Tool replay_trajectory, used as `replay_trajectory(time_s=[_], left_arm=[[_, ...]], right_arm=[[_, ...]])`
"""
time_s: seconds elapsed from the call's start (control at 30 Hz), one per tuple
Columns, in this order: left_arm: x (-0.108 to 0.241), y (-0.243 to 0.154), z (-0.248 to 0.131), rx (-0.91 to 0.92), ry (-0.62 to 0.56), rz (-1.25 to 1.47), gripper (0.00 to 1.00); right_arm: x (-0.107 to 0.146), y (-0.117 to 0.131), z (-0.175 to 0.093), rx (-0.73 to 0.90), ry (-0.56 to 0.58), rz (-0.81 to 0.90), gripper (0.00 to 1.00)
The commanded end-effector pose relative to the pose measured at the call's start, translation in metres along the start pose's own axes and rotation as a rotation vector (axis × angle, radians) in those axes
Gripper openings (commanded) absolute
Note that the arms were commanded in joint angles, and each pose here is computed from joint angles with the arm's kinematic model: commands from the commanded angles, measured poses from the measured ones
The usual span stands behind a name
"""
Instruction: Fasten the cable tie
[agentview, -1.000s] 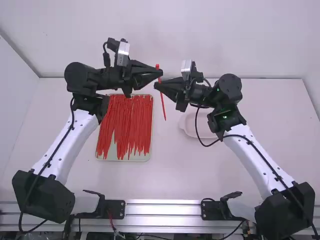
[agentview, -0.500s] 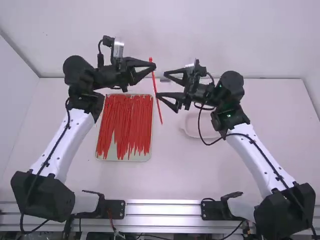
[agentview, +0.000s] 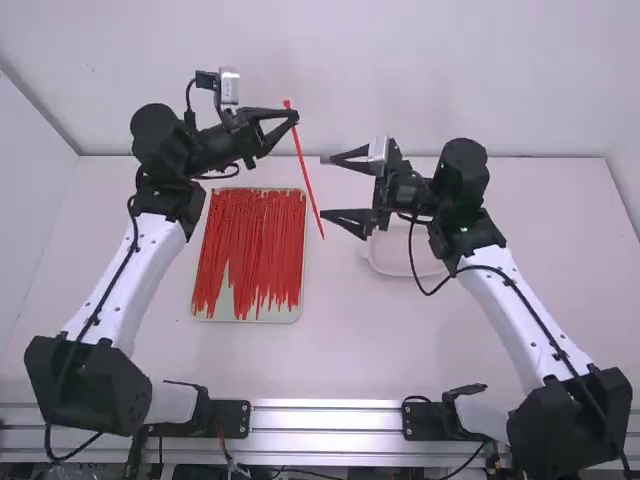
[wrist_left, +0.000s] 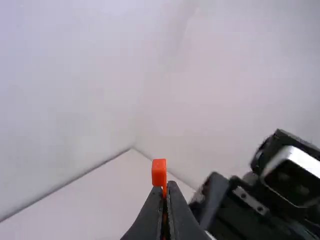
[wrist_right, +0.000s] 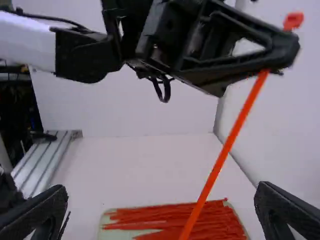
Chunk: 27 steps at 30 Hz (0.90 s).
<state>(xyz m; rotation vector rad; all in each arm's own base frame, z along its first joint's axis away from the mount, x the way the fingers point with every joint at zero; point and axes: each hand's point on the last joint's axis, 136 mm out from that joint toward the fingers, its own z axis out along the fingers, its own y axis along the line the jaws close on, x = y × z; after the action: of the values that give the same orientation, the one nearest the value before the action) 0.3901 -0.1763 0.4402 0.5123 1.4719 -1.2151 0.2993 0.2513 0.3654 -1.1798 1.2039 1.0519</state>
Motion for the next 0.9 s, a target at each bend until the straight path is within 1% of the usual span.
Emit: replay_trajectory(time_s=[0.0, 0.07, 0.1, 0.17, 0.23, 0.3, 0.37, 0.47, 0.57, 0.63, 0.67, 0.7, 0.77, 0.8, 0.87], left_arm=[[-0.015, 0.021, 0.003, -0.089, -0.040, 0.030, 0.02], [-0.013, 0.037, 0.007, -0.144, -0.014, 0.016, 0.02], [-0.011, 0.047, 0.011, -0.163, 0.014, -0.003, 0.02], [-0.010, 0.055, 0.015, -0.173, 0.036, -0.021, 0.02], [-0.005, 0.072, 0.024, -0.188, 0.081, -0.078, 0.02], [0.000, 0.081, 0.027, -0.199, 0.101, -0.110, 0.02], [0.010, 0.092, 0.030, -0.205, 0.131, -0.153, 0.02], [0.028, 0.099, 0.036, -0.157, 0.176, -0.250, 0.02], [0.040, 0.095, 0.037, -0.107, 0.208, -0.336, 0.02], [0.049, 0.087, 0.035, -0.064, 0.239, -0.417, 0.02], [0.050, 0.087, 0.035, -0.062, 0.241, -0.422, 0.02], [0.054, 0.082, 0.035, -0.037, 0.260, -0.469, 0.02], [0.058, 0.070, 0.033, 0.016, 0.294, -0.567, 0.02], [0.058, 0.069, 0.033, 0.019, 0.297, -0.576, 0.02], [0.060, 0.056, 0.031, 0.065, 0.340, -0.709, 0.02]], right_arm=[[-0.016, 0.004, -0.004, -0.024, -0.021, -0.143, 1.00], [-0.016, 0.004, -0.006, -0.028, -0.022, -0.158, 1.00], [-0.015, 0.001, -0.009, -0.018, -0.019, -0.206, 1.00], [-0.014, -0.001, -0.011, -0.011, -0.017, -0.230, 0.99], [-0.010, -0.005, -0.015, 0.005, -0.011, -0.296, 1.00], [-0.006, -0.006, -0.017, 0.011, -0.006, -0.334, 1.00], [-0.002, -0.008, -0.019, 0.014, -0.002, -0.390, 0.99], [0.005, -0.001, -0.022, -0.023, -0.009, -0.519, 1.00], [0.013, 0.007, -0.022, -0.063, -0.024, -0.637, 1.00], [0.020, 0.016, -0.023, -0.104, -0.045, -0.748, 0.99], [0.021, 0.016, -0.023, -0.106, -0.046, -0.756, 1.00], [0.026, 0.020, -0.023, -0.123, -0.058, -0.819, 1.00], [0.033, 0.024, -0.024, -0.135, -0.068, -0.890, 0.99], [0.034, 0.025, -0.024, -0.137, -0.070, -0.896, 1.00], [0.042, 0.032, -0.023, -0.161, -0.093, -0.980, 1.00]])
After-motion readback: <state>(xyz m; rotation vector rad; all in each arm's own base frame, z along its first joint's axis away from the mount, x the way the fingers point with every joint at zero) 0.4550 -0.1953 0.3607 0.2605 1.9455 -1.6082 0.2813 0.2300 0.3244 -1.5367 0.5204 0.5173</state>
